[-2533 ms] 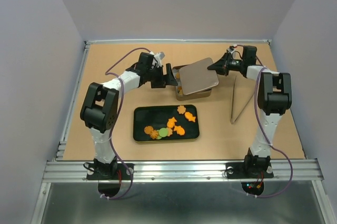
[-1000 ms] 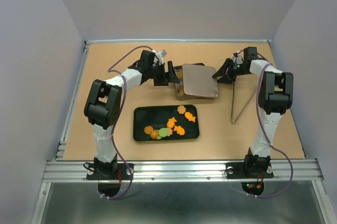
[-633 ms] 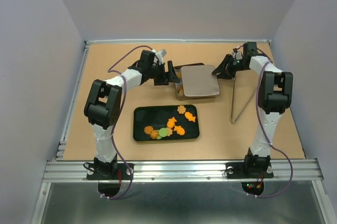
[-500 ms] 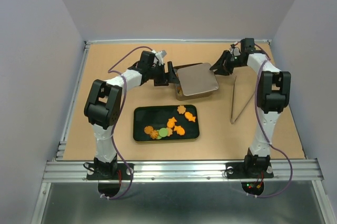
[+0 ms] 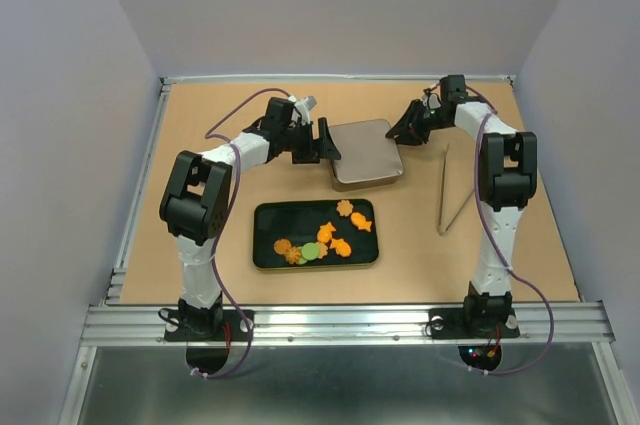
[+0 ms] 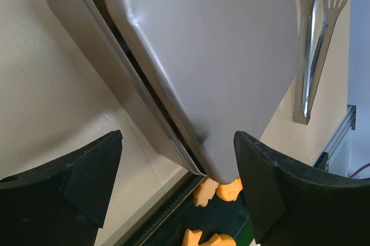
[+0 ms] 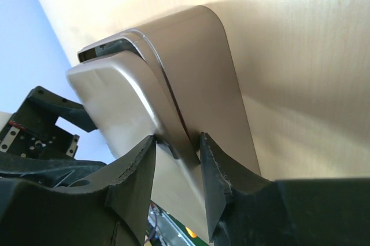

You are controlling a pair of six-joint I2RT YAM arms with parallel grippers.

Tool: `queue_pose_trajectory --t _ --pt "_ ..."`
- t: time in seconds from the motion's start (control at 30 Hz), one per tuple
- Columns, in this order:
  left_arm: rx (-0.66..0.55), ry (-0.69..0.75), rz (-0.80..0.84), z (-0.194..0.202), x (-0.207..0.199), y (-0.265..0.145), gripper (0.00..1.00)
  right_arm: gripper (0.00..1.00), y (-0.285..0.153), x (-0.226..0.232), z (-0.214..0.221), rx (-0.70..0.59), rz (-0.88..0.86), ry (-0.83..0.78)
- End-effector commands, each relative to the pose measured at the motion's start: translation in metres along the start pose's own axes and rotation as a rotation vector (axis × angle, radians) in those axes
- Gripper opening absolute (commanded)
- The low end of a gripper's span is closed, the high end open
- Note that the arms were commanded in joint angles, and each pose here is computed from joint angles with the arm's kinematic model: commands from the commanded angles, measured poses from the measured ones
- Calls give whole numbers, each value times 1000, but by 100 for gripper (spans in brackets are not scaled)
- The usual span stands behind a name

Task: Pack the cookies

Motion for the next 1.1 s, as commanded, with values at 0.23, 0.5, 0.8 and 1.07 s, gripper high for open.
queue_pose_trajectory --t 0.23,0.5,0.8,1.07 --pt "7 45 39 -5 -1 -1 89 39 4 -11 13 -15 82 2" --pt "13 53 43 -8 0 4 89 36 3 5 -11 -79 67 32" --pt "-2 50 45 -17 1 6 88 36 12 12 -24 -87 40 30" --pt "-21 54 65 -22 -4 2 88 36 18 24 -15 -57 19 1"
Point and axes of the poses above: each gripper's point midway between its finger pads, its own y axis out along the fingers, its own x axis along the line the jaws close on, z = x × y, the point moved 10 cm from there along -y, back along the fingers, and after that the axes turned 8 degrees about -y, right-handed, at the moved point
